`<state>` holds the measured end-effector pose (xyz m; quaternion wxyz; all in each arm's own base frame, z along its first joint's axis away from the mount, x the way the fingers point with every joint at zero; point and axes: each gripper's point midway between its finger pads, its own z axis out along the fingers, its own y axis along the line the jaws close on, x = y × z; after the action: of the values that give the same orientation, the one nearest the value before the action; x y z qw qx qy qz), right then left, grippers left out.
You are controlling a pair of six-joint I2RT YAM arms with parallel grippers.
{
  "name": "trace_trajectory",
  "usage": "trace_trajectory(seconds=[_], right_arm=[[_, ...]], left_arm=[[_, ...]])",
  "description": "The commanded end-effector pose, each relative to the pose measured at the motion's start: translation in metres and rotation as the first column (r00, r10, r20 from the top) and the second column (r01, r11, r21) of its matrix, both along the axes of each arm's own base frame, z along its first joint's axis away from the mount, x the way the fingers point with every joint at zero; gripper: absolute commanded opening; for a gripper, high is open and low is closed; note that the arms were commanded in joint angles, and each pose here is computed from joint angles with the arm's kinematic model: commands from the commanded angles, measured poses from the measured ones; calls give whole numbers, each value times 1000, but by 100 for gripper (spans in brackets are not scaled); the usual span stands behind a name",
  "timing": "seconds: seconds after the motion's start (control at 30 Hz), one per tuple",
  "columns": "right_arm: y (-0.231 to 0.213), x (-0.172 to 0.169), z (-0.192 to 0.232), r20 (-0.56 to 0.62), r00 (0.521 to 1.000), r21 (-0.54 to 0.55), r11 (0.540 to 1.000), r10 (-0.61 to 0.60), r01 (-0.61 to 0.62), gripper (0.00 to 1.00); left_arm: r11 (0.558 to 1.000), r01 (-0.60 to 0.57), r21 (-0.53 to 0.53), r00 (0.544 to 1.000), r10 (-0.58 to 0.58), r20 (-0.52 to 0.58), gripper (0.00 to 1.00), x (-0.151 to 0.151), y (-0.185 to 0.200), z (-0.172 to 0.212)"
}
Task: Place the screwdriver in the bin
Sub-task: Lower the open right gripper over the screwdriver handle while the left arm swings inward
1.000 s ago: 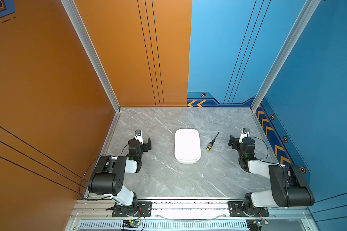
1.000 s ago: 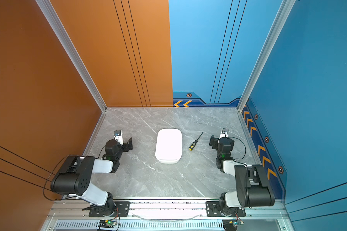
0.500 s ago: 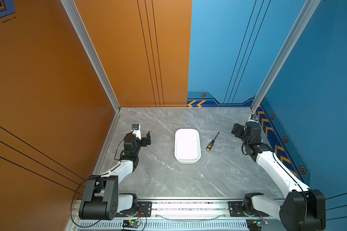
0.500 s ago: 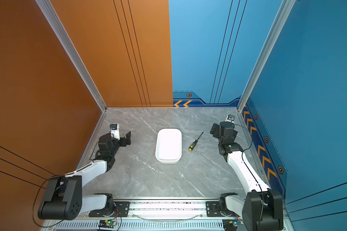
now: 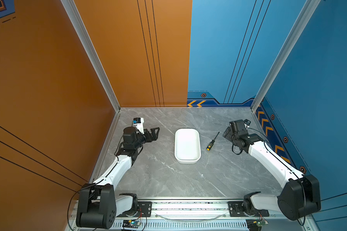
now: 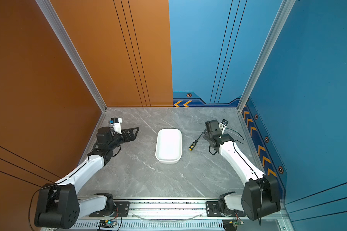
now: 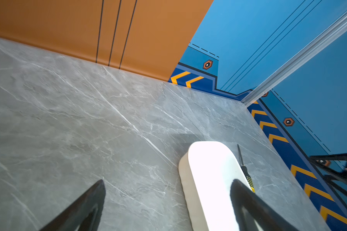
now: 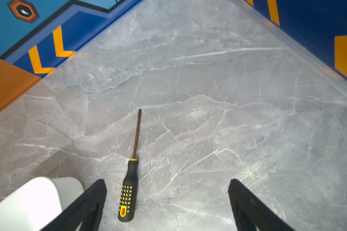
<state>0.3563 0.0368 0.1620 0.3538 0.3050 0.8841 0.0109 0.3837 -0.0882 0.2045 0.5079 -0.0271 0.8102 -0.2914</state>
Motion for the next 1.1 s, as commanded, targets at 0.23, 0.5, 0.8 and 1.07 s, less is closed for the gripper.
trace_trajectory(seconds=[0.23,0.5,0.8,1.07], right_arm=[[49,12,-28,-113,994,98,995,4,7,91],[74,25,-65,-199,980,99,995,4,16,86],[93,35,-98,-263,965,91,995,-10,35,80],[106,38,-116,-293,956,96,995,-8,38,72]], left_arm=[[981,134,-138,963,-162,-217,98,-5,-39,-32],[977,171,-130,936,-202,-290,98,-5,-55,-56],[978,205,-35,913,-205,-353,98,-13,-59,-70],[977,212,24,906,-187,-380,98,-16,-56,-77]])
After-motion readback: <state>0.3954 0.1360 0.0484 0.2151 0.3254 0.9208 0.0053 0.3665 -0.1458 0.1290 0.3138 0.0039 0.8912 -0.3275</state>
